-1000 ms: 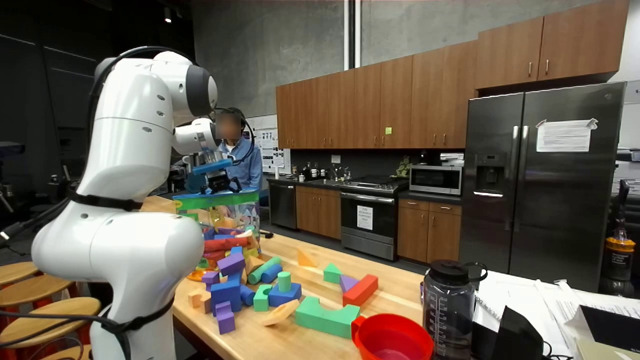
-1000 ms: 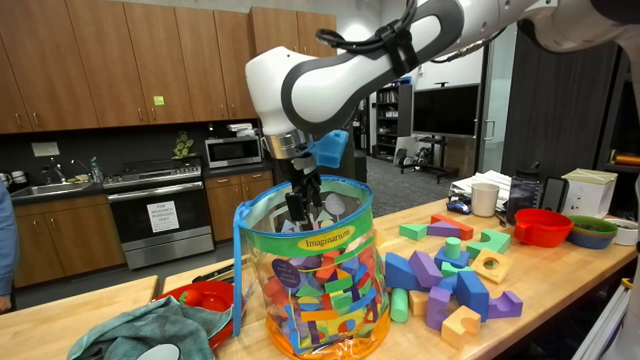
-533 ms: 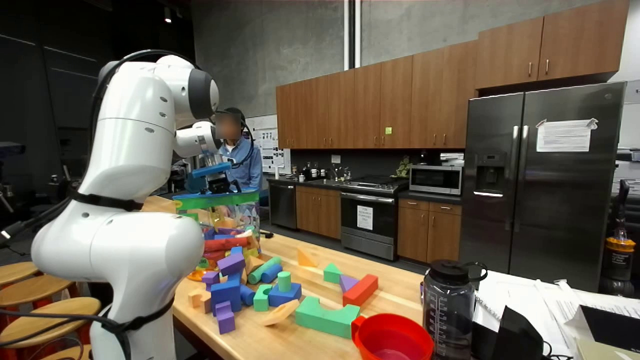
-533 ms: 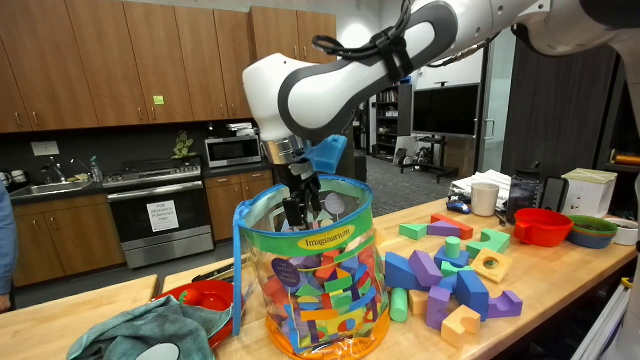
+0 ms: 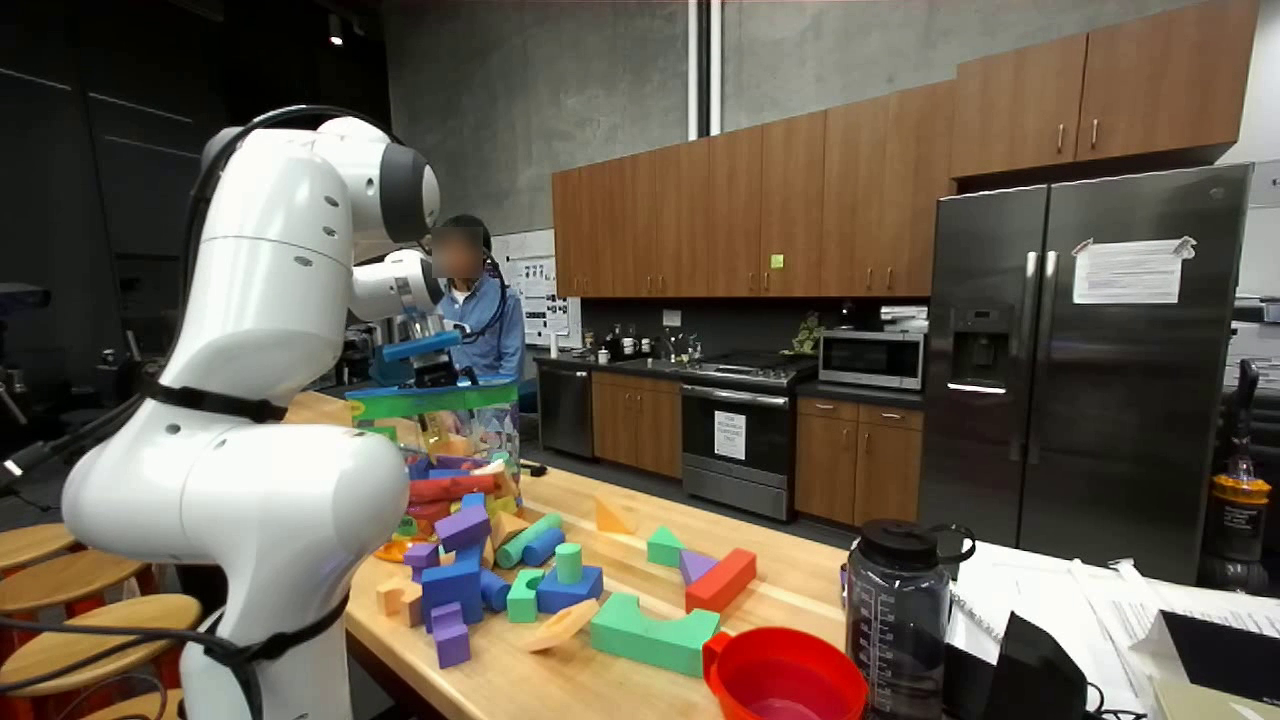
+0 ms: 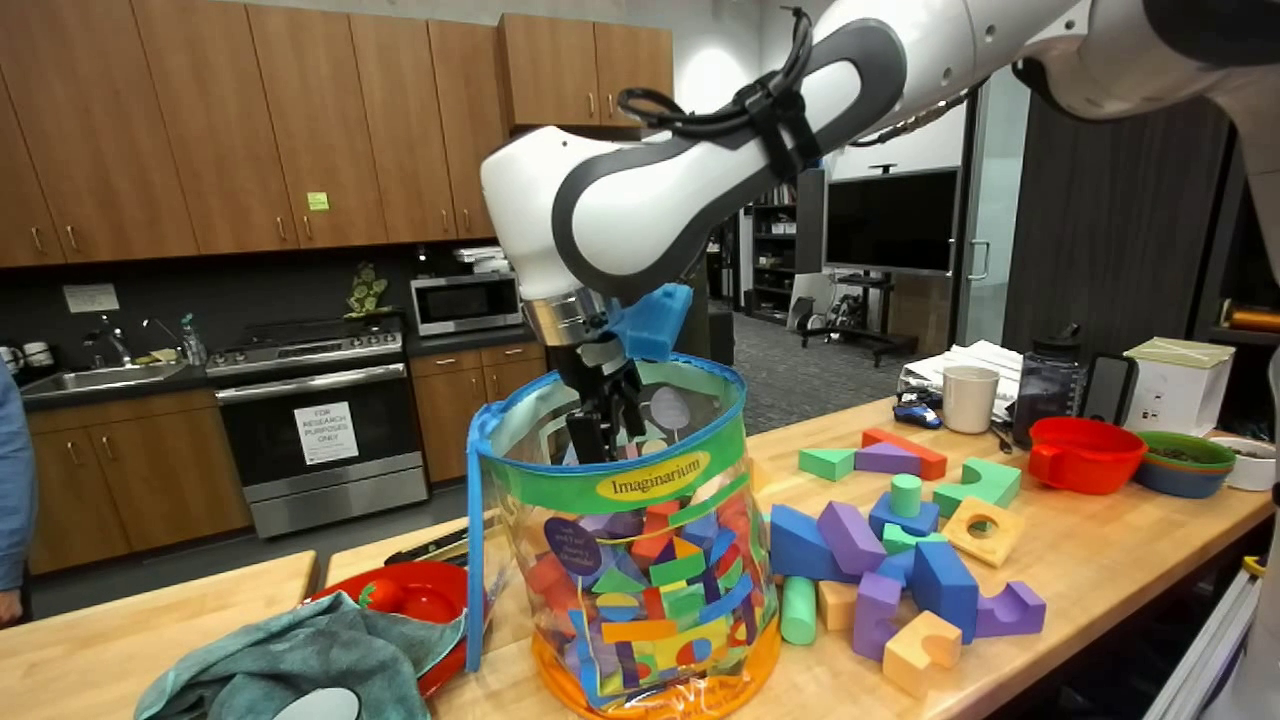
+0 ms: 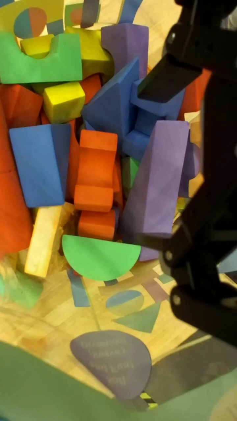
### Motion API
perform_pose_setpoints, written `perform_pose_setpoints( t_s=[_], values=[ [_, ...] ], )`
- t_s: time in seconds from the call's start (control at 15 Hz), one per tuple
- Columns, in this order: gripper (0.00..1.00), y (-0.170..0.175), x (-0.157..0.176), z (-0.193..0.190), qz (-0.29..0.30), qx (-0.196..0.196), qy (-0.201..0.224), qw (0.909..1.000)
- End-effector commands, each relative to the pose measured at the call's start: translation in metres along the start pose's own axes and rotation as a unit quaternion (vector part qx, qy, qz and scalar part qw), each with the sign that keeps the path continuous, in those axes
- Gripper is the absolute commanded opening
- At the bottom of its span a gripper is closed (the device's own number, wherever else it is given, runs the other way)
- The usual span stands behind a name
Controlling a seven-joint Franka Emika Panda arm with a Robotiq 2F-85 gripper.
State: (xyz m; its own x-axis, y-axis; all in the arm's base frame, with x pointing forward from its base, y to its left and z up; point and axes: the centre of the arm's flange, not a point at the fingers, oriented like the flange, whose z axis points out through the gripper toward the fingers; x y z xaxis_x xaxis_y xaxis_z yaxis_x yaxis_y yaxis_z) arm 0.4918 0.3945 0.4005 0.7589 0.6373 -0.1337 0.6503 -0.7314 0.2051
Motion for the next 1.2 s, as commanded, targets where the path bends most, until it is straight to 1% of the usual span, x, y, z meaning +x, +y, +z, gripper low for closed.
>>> perform_pose_setpoints(
  t_s=[0.0, 0.87, 1.13],
  values=[
    [1.00, -0.003, -0.002, 0.000, 0.005, -0.006, -0.006, 1.0000],
    [1.00, -0.015, -0.004, -0.001, 0.003, -0.005, -0.005, 1.0000],
    [1.00, -0.017, -0.006, -0.005, -0.004, 0.004, 0.003, 1.0000]
  ],
)
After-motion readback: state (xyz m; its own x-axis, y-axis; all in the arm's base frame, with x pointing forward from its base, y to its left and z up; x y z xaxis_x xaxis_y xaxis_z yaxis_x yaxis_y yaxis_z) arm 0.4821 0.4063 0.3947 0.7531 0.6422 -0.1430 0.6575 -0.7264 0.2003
